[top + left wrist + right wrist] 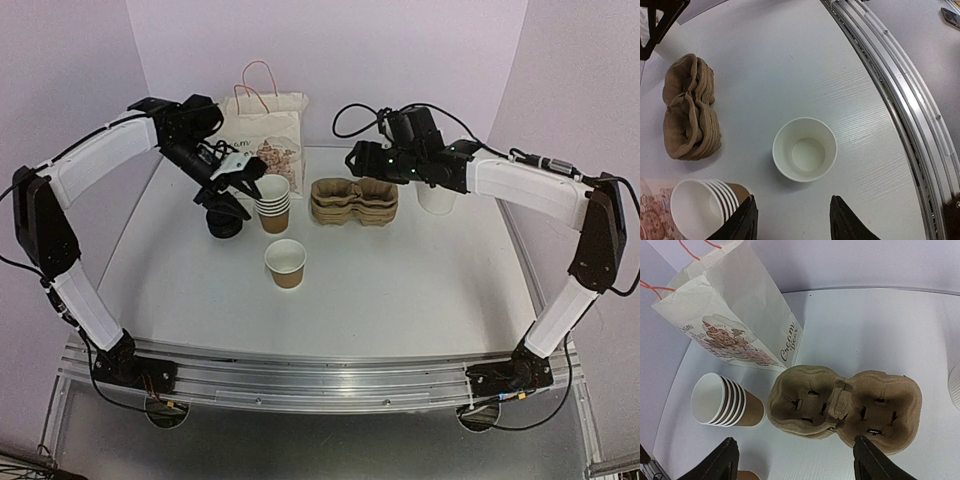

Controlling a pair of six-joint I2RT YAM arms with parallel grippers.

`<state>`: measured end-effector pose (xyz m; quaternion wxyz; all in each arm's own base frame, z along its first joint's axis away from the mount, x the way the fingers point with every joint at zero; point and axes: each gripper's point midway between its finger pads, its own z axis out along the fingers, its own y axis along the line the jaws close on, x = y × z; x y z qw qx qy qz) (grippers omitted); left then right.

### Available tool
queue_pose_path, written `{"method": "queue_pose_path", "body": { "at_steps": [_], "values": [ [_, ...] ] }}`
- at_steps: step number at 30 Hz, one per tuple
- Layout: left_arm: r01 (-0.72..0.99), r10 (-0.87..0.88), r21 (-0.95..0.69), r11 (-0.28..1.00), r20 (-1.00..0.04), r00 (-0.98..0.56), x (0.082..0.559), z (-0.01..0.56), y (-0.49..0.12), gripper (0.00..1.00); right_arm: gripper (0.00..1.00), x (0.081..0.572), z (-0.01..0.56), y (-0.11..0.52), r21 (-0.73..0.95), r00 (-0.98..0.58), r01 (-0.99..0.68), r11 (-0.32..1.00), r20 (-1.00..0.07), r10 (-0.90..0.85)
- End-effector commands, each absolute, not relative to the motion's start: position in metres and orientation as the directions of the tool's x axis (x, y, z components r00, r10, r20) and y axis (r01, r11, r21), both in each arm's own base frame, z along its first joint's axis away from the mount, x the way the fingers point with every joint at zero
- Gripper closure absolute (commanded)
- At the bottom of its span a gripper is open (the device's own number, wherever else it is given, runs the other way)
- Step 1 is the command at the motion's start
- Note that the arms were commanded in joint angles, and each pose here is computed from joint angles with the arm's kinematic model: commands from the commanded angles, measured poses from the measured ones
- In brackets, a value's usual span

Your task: Pack the takeout coffee

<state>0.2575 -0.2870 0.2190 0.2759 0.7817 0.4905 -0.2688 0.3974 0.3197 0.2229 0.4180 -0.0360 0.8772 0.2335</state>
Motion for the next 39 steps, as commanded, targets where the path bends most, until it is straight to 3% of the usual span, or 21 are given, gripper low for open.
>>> {"method": "queue_pose_path", "body": {
  "at_steps": [1,4,8,10,12,19,28,32,39],
  "values": [
    [0.992,0.71,0.008,-0.128,-0.698,0.097,0.256,0.251,-0.243,0.55,0.26,0.403,0.24,0.327,0.384,-0.624,-0.283,0.879,-0.769,0.135],
    [0.989,0.682,-0.127,0.081,-0.716,-0.148,0.281,0.257,-0.213,0.53,0.26,0.403,0.237,0.327,0.383,-0.627,-0.279,0.881,-0.767,0.135],
    [0.903,0.595,-0.269,0.335,-0.683,-0.424,0.335,0.227,-0.172,0.4,0.26,0.405,0.235,0.327,0.374,-0.627,-0.278,0.885,-0.769,0.128],
    [0.878,0.602,-0.242,0.413,-0.651,-0.463,0.36,0.203,-0.161,0.2,0.25,0.406,0.233,0.328,0.372,-0.627,-0.279,0.885,-0.769,0.125],
    [0.893,0.637,-0.157,0.422,-0.65,-0.415,0.374,0.188,-0.164,0.15,0.25,0.406,0.233,0.329,0.372,-0.629,-0.28,0.885,-0.767,0.124],
    [0.951,0.778,0.057,0.305,-0.591,-0.214,0.379,0.139,-0.18,0.25,0.25,0.405,0.221,0.326,0.375,-0.645,-0.253,0.892,-0.752,0.133],
    [0.981,0.83,0.107,0.162,-0.552,-0.077,0.374,0.102,-0.184,0.44,0.25,0.399,0.209,0.318,0.375,-0.664,-0.224,0.899,-0.734,0.141],
    [0.979,0.845,0.131,0.153,-0.531,-0.061,0.377,0.085,-0.185,0.5,0.25,0.399,0.206,0.319,0.372,-0.667,-0.223,0.901,-0.732,0.138],
    [0.976,0.849,0.13,0.172,-0.523,-0.08,0.386,0.078,-0.189,0.53,0.25,0.399,0.205,0.321,0.38,-0.673,-0.228,0.897,-0.727,0.137]
  ]
}}
